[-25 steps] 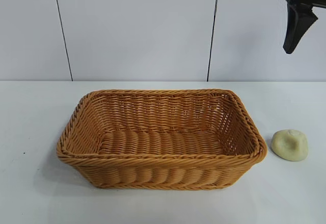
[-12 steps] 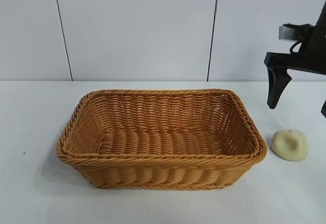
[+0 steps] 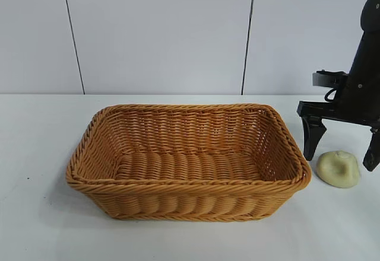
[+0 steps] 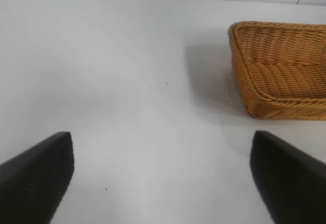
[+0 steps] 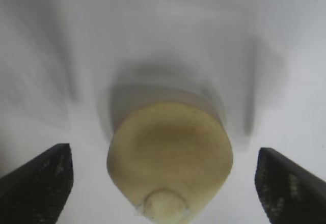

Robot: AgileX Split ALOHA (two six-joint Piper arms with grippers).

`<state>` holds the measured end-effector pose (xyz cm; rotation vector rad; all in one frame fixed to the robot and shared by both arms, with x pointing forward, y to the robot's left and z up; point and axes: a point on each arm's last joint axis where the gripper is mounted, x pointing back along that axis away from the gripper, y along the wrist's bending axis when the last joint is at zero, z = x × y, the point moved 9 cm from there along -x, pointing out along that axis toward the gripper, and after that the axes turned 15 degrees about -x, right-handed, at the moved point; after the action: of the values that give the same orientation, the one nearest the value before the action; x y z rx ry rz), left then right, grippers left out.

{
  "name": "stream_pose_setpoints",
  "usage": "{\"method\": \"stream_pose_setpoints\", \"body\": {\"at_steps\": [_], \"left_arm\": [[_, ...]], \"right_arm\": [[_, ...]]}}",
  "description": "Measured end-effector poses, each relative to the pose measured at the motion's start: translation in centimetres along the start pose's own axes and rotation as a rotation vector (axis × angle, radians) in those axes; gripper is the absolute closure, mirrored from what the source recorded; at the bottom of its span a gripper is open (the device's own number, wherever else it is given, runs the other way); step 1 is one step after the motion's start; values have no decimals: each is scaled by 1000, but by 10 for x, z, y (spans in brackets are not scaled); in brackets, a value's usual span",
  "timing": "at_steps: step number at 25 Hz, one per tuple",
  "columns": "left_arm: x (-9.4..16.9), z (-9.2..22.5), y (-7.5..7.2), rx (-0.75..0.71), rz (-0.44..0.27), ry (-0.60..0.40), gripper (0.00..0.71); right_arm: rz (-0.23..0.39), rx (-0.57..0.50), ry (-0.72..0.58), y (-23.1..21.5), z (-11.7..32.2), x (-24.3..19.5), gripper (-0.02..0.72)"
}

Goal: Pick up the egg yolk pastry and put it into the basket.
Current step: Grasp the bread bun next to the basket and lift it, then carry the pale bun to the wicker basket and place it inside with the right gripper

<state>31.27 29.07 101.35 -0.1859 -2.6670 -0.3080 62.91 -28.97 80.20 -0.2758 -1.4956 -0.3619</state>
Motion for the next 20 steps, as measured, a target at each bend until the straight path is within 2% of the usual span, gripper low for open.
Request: {"method": "stream_pose_setpoints", "body": {"at_steps": [6,8,14,20], "left_arm": [[0,0,0,0,0,0,21],[0,0,0,0,0,0,21],[0,0,0,0,0,0,21],[0,0,0,0,0,0,21]], "right_arm": [[3,0,5,-1,1,0,456],[5,12,14,-1,3,0,518],[10,41,38,-2,9,9,550],[-43,54,-78,3,10,70,550]]}}
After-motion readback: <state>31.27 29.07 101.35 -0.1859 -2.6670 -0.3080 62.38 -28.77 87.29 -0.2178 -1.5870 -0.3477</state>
